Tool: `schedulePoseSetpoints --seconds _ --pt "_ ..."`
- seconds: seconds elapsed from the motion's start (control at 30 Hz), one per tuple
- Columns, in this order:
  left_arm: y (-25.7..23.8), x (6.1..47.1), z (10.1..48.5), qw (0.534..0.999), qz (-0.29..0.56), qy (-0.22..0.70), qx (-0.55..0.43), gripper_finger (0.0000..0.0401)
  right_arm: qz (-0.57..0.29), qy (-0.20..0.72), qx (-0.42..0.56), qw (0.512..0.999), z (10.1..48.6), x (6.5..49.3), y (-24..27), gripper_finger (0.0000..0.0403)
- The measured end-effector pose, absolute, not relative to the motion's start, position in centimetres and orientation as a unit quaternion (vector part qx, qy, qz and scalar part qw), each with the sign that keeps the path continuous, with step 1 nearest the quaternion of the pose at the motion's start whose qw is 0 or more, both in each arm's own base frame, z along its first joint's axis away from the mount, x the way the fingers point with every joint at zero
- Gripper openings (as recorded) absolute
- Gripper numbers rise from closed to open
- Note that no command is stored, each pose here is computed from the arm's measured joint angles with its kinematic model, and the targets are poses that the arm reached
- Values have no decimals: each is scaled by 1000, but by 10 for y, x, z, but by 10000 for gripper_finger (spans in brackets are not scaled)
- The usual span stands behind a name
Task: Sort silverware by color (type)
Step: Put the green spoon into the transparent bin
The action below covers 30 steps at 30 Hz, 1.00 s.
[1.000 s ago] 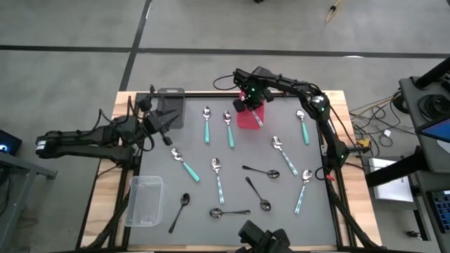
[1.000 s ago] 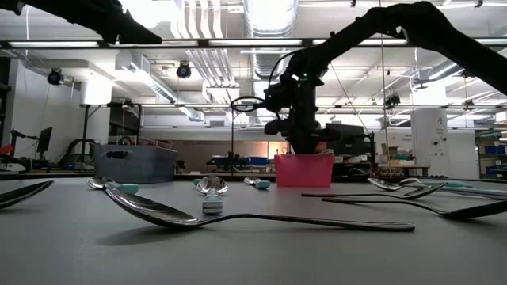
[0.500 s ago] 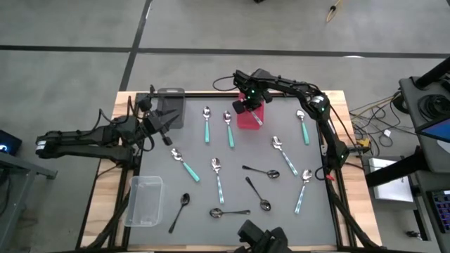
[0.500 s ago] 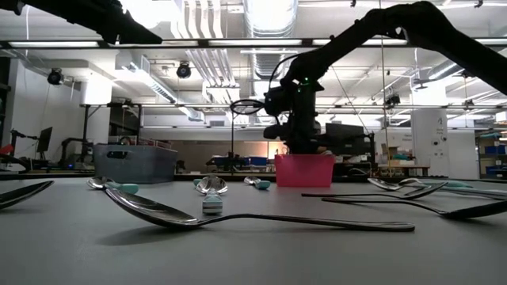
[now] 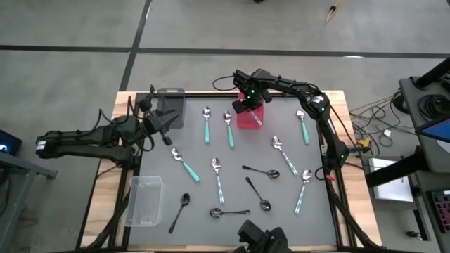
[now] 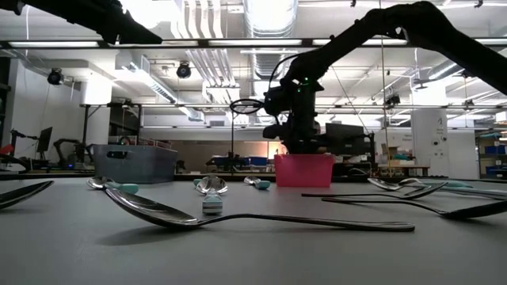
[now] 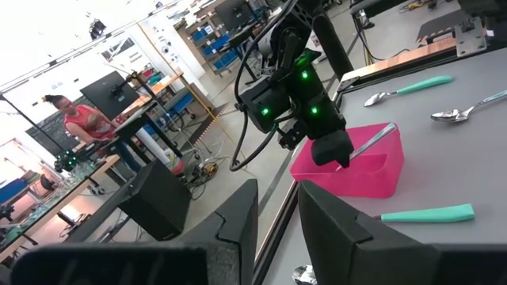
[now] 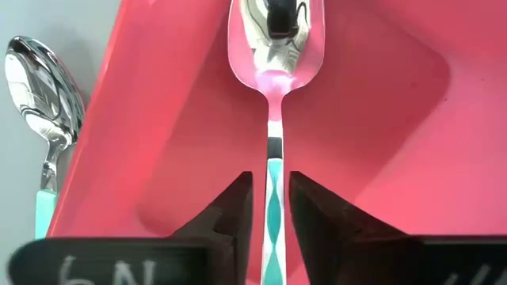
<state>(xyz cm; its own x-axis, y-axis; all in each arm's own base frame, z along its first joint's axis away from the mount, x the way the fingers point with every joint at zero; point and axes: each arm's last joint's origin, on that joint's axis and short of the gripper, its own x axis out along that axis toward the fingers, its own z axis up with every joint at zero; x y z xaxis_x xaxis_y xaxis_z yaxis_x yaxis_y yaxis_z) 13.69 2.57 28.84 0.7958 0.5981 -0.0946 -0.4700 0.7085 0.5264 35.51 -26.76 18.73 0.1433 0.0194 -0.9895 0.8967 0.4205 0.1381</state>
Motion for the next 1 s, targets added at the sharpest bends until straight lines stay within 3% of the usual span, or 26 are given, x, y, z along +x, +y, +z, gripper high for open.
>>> schedulePoseSetpoints --seconds 0.27,0.53,0.8,1.0 --pt "26 137 288 915 292 130 246 76 -346 548 412 640 197 353 -266 127" --pt "26 137 288 916 292 129 244 76 -343 520 400 673 234 346 -260 131" --pt "26 137 289 926 298 116 203 76 -368 510 255 735 282 350 -222 119" --pt "26 138 283 941 305 108 96 76 -313 501 170 789 316 357 -176 118"
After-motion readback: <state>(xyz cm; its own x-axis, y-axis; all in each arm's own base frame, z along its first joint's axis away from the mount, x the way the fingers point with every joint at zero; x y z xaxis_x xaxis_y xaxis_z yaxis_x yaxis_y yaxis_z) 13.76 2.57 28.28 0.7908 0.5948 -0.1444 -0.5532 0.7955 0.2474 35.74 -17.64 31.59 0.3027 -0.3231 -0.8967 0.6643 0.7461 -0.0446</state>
